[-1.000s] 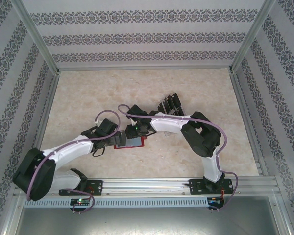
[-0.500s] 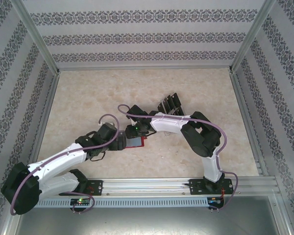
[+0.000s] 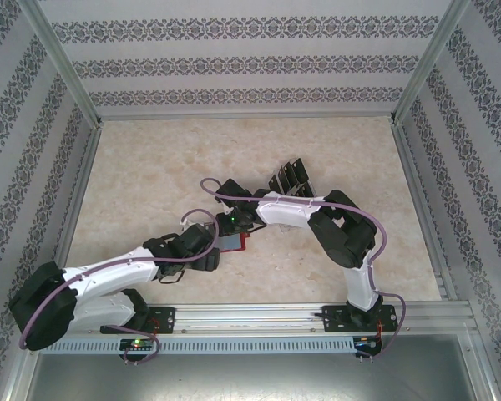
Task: Put the credit cards into the card holder
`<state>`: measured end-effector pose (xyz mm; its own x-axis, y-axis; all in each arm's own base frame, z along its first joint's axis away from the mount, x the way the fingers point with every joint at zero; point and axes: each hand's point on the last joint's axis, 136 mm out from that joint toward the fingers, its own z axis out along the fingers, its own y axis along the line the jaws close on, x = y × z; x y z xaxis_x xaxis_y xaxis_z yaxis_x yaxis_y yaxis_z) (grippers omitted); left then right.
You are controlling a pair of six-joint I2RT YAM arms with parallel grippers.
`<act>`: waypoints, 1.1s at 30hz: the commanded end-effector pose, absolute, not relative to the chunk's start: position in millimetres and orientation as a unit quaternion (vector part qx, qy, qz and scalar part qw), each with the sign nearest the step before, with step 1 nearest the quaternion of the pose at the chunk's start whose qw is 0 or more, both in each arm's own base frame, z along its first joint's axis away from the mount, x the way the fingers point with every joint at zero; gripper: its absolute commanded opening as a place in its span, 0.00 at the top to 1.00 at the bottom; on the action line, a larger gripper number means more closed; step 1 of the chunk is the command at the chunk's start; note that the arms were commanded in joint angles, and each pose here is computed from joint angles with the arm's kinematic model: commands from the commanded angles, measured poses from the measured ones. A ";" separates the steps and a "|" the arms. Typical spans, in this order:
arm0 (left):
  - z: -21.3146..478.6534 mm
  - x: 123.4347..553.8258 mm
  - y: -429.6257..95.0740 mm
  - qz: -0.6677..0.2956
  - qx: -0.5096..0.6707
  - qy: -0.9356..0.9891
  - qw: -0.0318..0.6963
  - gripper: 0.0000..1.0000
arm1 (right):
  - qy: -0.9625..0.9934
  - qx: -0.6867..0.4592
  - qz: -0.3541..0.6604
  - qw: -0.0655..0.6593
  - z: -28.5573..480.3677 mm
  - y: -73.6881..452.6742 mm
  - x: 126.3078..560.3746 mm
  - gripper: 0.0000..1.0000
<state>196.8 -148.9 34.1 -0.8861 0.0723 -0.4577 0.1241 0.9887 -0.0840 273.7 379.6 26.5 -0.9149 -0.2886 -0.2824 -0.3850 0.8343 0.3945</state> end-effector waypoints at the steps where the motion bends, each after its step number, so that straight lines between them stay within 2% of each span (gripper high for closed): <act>1: 33.7 201.4 -156.2 -0.058 0.059 0.965 0.247 0.03 | 0.954 -0.179 0.225 0.084 14.3 381.2 261.8 0.62; 11: 32.5 207.8 -157.1 -0.051 0.051 0.963 0.259 0.03 | 0.954 -0.179 0.226 0.084 14.6 382.1 262.6 0.62; 23: 44.3 220.3 -141.2 -0.032 0.002 0.949 0.313 0.03 | 0.953 -0.180 0.228 0.085 16.7 382.9 262.2 0.62; 28: 46.0 220.9 -139.3 -0.030 -0.002 0.948 0.317 0.03 | 0.951 -0.183 0.232 0.092 25.8 385.1 264.5 0.58; 33: 43.8 219.1 -137.6 -0.029 -0.003 0.949 0.314 0.03 | 0.947 -0.163 0.243 0.135 59.7 379.3 276.7 0.46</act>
<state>216.6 -138.4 40.7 -0.8228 -0.0001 -0.5683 0.0326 0.9983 -0.0473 272.9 381.8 31.9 -0.9165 -0.2819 -0.2839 -0.3819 0.8278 0.4110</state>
